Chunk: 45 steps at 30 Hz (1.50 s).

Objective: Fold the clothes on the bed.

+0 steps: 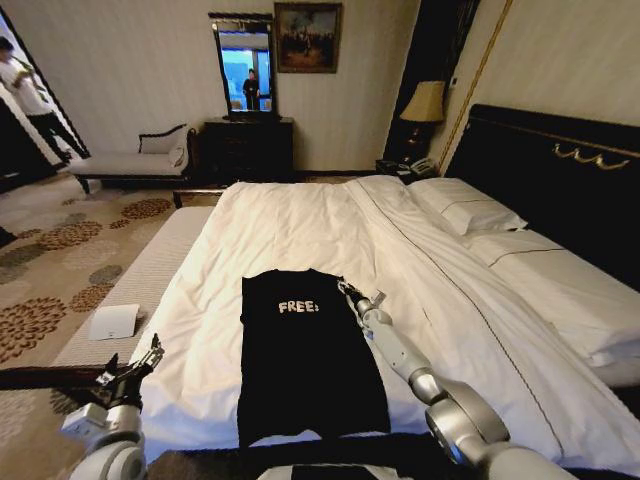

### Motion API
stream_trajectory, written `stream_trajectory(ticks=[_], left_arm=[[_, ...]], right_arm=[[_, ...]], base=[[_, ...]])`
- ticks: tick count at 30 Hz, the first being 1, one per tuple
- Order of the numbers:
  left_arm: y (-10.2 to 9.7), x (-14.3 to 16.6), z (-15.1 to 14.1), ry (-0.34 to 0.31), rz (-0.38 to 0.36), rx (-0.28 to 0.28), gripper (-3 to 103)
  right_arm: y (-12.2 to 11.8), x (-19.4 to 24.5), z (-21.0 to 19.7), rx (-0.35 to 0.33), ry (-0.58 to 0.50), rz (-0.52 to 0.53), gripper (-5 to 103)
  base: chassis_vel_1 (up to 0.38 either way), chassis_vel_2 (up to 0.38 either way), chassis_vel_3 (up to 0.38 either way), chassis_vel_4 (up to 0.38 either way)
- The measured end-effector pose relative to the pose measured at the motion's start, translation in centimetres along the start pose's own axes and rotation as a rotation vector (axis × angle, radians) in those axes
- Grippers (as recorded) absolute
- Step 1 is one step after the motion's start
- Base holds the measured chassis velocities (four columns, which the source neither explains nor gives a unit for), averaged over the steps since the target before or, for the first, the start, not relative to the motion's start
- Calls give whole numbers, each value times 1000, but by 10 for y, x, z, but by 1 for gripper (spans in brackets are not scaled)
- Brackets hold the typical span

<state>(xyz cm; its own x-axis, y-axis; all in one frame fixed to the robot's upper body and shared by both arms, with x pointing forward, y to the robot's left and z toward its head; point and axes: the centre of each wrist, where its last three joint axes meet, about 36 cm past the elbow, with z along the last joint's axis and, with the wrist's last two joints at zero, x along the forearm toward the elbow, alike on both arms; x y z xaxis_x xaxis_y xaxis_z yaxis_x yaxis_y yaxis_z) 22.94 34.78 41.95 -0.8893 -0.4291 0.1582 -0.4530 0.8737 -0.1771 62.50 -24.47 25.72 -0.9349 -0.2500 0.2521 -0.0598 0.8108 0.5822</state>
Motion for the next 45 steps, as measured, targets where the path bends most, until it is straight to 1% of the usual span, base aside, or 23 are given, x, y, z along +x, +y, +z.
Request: stream_trajectory(ticks=[3,4,6,10,13,16,19,20,21,22,23,24,26,28,29,33,34,36,37,38,42,43,45], left_arm=[[1,-1,0,-1,-1,-1,100],[2,-2,1,0,-3,-3,100],[2,-3,2,1,-4,-3,100],[4,-4,5,3,-10,-2,100],[5,-4,6,5,-11,-2,100],[5,-6,7,5,-11,-3,100],[5,-6,6,4,-10,-4,100],[6,-6,6,3,-9,-3,100],[7,-11,6,2,-10,4,100],[6,-13,2,15,-9,31,100],[2,-14,-6,38,1,80,100],[2,-14,-6,38,1,80,100],[-8,-22,-31,85,40,194,100],[-13,-41,-48,114,78,241,100],[-13,-41,-48,114,78,241,100],[-22,-99,-43,173,142,186,100],[-22,-99,-43,173,142,186,100],[-32,-131,-32,208,163,176,100],[-40,-151,-26,226,172,181,100],[-40,-151,-26,226,172,181,100],[-72,-212,-2,300,216,223,100],[-72,-212,-2,300,216,223,100],[-87,-239,9,327,257,251,100]], right_arm=[[1,-2,0,0,-1,0,78],[2,-5,0,1,-3,2,70],[3,-5,0,1,-5,3,70],[3,-8,0,8,-14,10,48],[2,-8,-1,13,-17,12,42],[1,-10,-2,16,-21,6,26],[2,-10,-3,16,-23,3,21],[3,-11,-3,18,-28,-2,15],[4,-13,-5,23,-49,-6,2],[5,-14,-6,24,-56,-7,1],[5,-14,-7,25,-61,-9,1],[5,-14,-7,25,-61,-9,1],[8,-15,-10,28,-74,-17,0],[7,-13,-9,35,-83,-17,0],[7,-13,-9,35,-83,-17,0],[9,-9,-1,48,-129,11,0],[9,-9,-1,48,-129,11,0],[13,-7,5,53,-139,15,0],[15,-5,7,57,-141,14,0],[15,-5,7,57,-141,14,0],[18,-1,14,76,-141,15,0],[18,-1,14,76,-141,15,0],[18,-1,15,81,-149,27,0]], base=[[0,0,0,0],[0,0,0,0],[0,0,0,0],[0,0,0,0],[0,0,0,0],[0,0,0,0],[0,0,0,0],[0,0,0,0],[0,0,0,0],[0,0,0,0],[0,0,0,0],[0,0,0,0],[0,0,0,0],[0,0,0,0],[0,0,0,0],[0,0,0,0],[0,0,0,0],[0,0,0,0],[0,0,0,0],[0,0,0,0],[0,0,0,0],[0,0,0,0],[0,0,0,0]])
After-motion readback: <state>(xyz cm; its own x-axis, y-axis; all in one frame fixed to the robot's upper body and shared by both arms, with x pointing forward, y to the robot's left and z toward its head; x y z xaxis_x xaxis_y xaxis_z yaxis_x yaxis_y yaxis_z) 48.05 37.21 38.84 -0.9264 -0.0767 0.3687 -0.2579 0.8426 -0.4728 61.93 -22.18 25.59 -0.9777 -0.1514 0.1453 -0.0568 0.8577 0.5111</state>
